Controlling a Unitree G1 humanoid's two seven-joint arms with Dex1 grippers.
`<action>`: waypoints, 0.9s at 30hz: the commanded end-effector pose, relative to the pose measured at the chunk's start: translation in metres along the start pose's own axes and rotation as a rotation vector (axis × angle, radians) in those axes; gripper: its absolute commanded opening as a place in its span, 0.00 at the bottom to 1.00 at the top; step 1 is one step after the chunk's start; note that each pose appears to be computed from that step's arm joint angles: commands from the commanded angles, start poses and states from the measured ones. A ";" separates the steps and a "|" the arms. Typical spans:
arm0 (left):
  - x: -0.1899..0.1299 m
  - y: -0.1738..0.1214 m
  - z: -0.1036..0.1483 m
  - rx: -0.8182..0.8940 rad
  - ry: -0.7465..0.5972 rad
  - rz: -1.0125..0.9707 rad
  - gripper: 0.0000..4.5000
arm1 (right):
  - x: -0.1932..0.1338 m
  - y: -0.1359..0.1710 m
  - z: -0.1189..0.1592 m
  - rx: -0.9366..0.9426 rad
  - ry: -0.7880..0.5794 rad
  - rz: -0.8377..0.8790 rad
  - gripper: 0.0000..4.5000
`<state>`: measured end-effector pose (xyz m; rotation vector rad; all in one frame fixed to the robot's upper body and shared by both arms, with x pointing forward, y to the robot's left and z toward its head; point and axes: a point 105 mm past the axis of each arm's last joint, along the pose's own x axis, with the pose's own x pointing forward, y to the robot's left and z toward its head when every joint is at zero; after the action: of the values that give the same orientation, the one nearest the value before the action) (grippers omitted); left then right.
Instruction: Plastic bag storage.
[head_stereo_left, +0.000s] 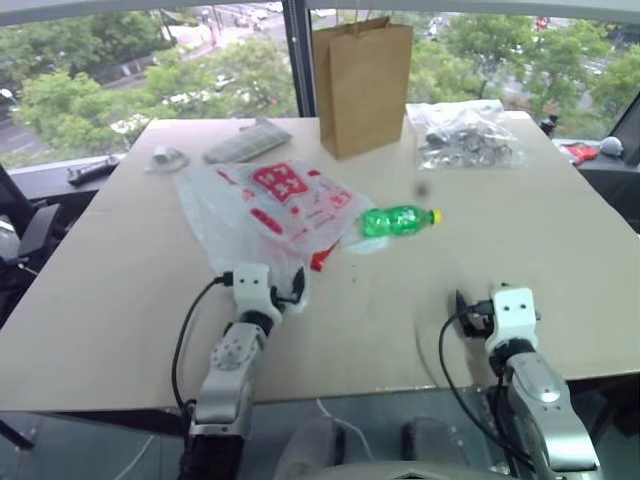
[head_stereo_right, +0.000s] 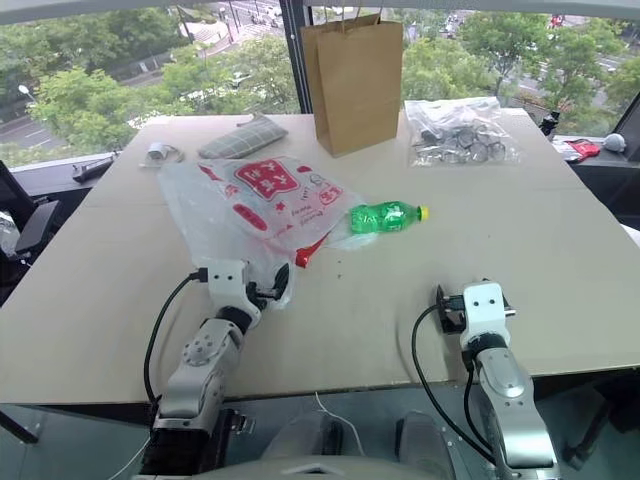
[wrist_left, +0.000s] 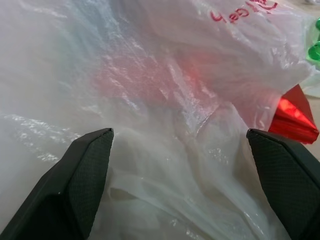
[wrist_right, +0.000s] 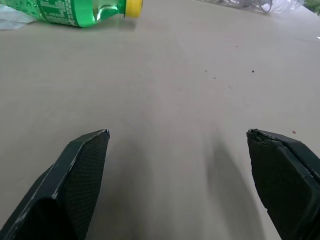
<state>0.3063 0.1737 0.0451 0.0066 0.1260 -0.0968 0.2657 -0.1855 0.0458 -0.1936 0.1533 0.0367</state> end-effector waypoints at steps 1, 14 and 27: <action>0.028 -0.027 0.133 -0.082 -0.242 -0.382 0.98 | -0.006 -0.005 0.094 -0.031 -0.175 0.133 1.00; 0.038 -0.040 0.134 -0.093 -0.258 -0.377 0.98 | 0.000 0.007 0.089 -0.043 -0.179 0.140 1.00; 0.025 -0.012 0.098 -0.039 -0.140 -0.309 0.98 | -0.049 -0.023 0.028 -0.041 0.008 -0.028 1.00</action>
<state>0.2698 0.1849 0.0391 0.0909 0.1147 -0.0186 0.2531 -0.1874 0.0449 -0.1812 0.1129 0.0055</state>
